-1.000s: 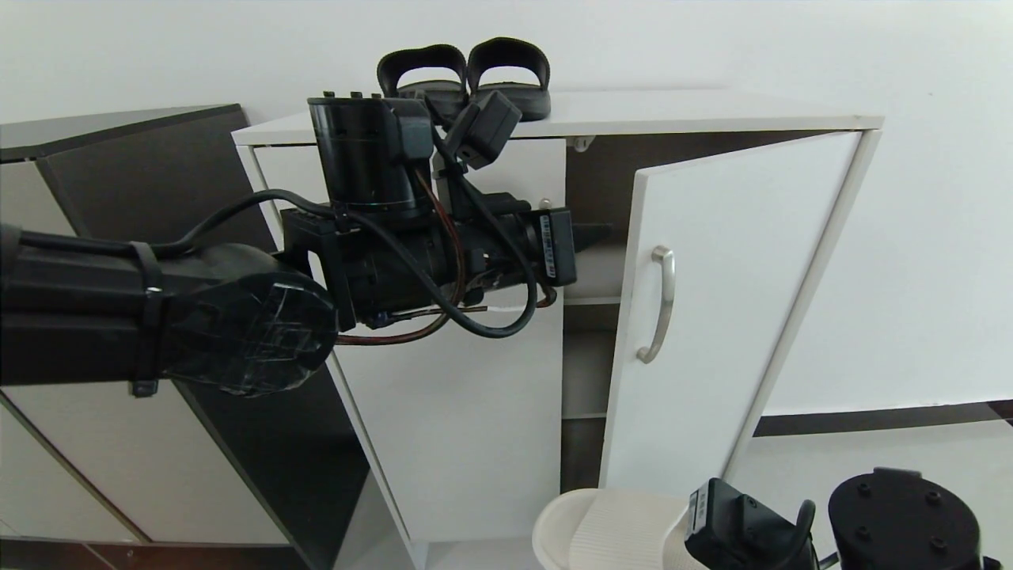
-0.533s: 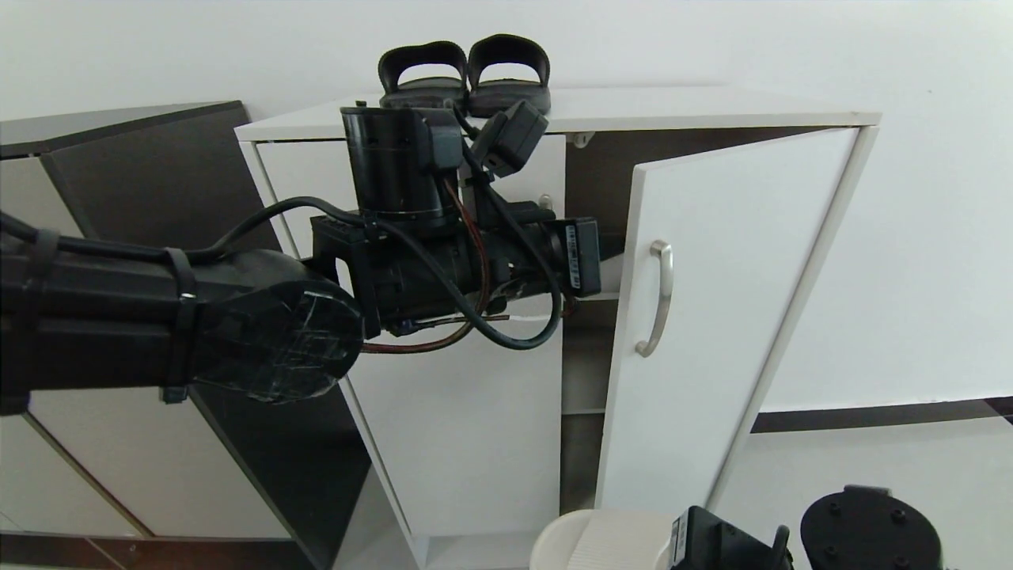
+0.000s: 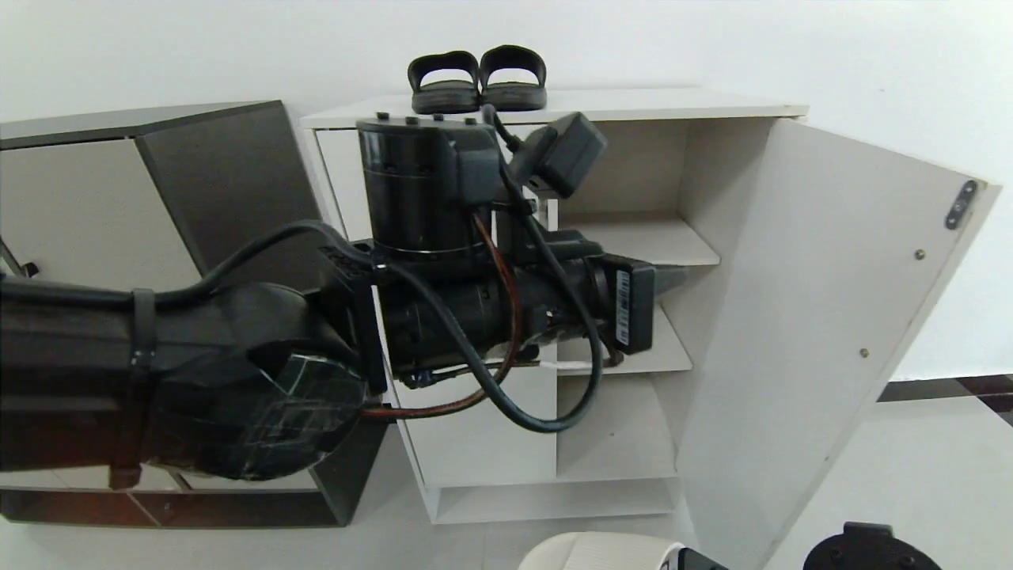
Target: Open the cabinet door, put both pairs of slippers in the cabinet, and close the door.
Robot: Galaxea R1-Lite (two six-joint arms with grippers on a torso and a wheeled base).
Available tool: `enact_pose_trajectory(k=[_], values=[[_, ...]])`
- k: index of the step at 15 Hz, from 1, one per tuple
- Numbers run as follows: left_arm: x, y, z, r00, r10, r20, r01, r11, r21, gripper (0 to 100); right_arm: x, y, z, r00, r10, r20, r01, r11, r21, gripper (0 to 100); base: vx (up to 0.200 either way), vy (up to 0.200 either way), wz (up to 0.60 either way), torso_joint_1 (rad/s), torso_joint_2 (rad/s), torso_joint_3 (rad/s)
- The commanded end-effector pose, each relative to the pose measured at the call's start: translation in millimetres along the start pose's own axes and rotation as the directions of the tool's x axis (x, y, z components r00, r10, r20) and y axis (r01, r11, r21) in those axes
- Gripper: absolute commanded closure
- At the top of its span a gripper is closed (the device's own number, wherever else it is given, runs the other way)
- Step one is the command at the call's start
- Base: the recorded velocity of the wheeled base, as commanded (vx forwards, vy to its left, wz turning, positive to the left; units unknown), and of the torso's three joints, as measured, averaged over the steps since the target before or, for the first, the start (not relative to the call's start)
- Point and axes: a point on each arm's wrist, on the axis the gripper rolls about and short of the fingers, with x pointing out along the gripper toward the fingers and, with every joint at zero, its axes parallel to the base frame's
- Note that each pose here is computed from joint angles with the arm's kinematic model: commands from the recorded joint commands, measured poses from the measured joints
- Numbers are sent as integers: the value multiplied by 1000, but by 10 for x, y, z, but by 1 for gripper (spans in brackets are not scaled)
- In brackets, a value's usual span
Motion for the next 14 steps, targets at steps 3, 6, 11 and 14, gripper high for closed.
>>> enact_pose_trajectory(k=[3,6,11,14], values=[[-1393,136,292,814,539,215,-553,833,3,100,215,-667,264,909,-415,45,404,902,151,100,0,0,0,0,0,0],[-2352,-10,-297,434,887,155,-895,444,-36,100,230,-784,448,804,-590,77,560,794,236,100,0,0,0,0,0,0],[-3406,-546,-1593,43,986,162,-998,50,-38,100,225,-820,380,795,-605,50,579,780,236,100,0,0,0,0,0,0],[-3471,-650,-2113,189,968,167,-982,184,47,100,224,-832,377,793,-607,50,581,778,238,100,0,0,0,0,0,0]])
